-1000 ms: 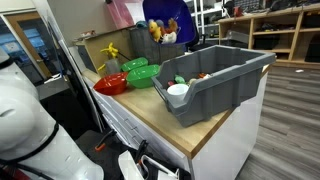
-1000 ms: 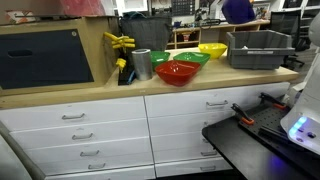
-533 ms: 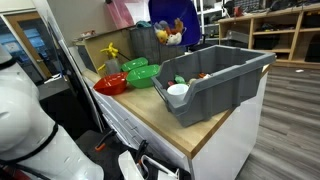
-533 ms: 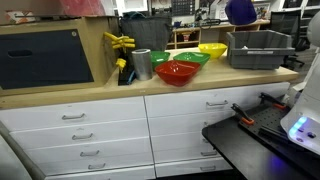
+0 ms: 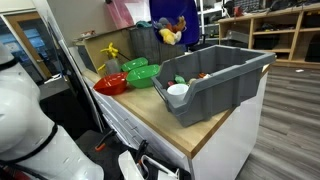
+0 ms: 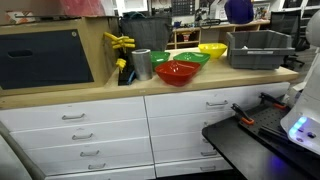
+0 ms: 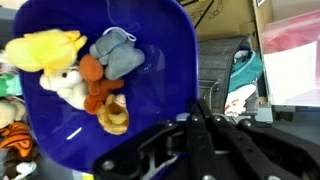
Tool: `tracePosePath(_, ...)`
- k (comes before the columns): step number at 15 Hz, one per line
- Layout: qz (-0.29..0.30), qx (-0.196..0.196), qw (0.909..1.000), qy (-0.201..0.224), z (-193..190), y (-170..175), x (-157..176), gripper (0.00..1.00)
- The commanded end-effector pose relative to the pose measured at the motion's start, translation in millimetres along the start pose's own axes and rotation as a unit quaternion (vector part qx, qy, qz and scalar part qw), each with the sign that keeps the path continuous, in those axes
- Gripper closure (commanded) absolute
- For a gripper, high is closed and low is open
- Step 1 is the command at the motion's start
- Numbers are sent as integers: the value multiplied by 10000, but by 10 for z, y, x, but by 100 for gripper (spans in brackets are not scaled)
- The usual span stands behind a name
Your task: Transfer the things from the blue bowl to the grey tub
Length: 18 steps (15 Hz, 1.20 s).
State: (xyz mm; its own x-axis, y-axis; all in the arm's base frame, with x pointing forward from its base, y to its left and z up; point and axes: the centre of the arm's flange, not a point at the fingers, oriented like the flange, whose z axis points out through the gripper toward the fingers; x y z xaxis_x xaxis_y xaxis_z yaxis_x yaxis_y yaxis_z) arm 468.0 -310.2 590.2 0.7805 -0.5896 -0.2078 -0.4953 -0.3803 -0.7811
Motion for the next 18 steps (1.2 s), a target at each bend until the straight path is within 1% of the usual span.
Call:
tracePosePath(1,-47,405,9990,-157,-32,27,48,99)
tracePosePath(7,31,799,9965,-243,7,76,129,99)
tracePosePath(10,79,962,9946,-380,8,128,150,99)
tracePosePath(15,146,1184,9912,-572,-21,199,165,99)
tracePosePath(18,160,1247,9898,-667,-96,231,175,99)
